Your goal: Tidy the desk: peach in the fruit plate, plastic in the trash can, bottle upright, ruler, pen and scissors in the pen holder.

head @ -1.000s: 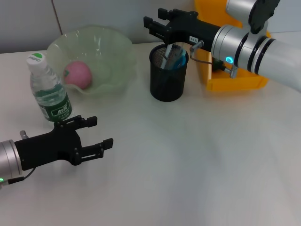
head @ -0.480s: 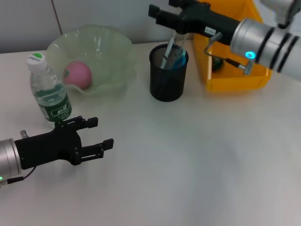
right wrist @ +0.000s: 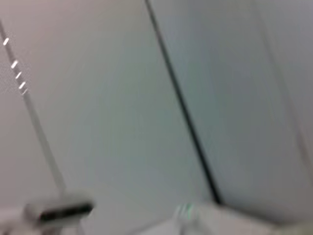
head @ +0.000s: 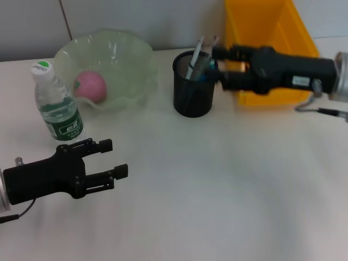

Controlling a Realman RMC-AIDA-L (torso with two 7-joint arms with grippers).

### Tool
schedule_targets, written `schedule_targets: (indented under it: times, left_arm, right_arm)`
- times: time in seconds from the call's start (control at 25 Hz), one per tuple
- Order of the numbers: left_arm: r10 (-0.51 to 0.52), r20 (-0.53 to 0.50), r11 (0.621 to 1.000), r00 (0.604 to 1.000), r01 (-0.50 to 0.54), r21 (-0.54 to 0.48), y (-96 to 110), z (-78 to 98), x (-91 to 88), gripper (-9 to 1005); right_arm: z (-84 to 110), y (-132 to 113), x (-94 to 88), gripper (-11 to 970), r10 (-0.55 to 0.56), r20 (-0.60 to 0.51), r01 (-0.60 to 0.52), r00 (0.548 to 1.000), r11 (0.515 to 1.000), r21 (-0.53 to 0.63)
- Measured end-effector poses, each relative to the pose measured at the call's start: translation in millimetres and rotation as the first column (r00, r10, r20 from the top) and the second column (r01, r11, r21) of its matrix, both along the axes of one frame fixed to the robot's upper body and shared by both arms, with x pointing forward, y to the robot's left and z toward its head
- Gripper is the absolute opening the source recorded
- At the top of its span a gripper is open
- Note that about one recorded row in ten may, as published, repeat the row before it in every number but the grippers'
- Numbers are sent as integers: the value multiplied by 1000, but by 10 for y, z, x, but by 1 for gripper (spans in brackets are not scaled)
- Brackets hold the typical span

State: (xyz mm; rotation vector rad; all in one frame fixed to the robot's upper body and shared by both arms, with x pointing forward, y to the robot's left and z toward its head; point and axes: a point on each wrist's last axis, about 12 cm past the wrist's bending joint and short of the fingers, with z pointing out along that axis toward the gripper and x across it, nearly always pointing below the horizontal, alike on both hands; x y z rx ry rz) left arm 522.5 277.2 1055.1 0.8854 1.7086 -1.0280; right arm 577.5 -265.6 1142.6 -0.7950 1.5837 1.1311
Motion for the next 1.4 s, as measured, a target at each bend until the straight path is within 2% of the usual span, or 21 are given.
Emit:
schedule_targets:
  times: [0.24,0.44,0.8,1.08,1.4]
  left_arm:
    - [-70,-43,997,997,70,-16,36,17,-101,797]
    - [-102,-70,995,992,101,-13,19,39,-91,797]
    - [-143,-90,990,986,142,-25,11,72,-109,797]
    - [-172,-92,985,981,173,7,84,104,-132,797]
    - [-177,-88,984,980,179,22,106,113,-132,797]
  right_arm:
    - [-78,-177,-198,790,160,-150,-182,976,973,-142]
    - [-270,-194,-307,790,198,-229,-257,953,931,-261]
    - [-414,-172,-430,790,225,-174,-267,959,920,-285]
    - [-446,-154,-477,790,221,-127,-247,967,933,-260]
    - [-464,-145,-492,790,222,-123,-247,967,934,-257]
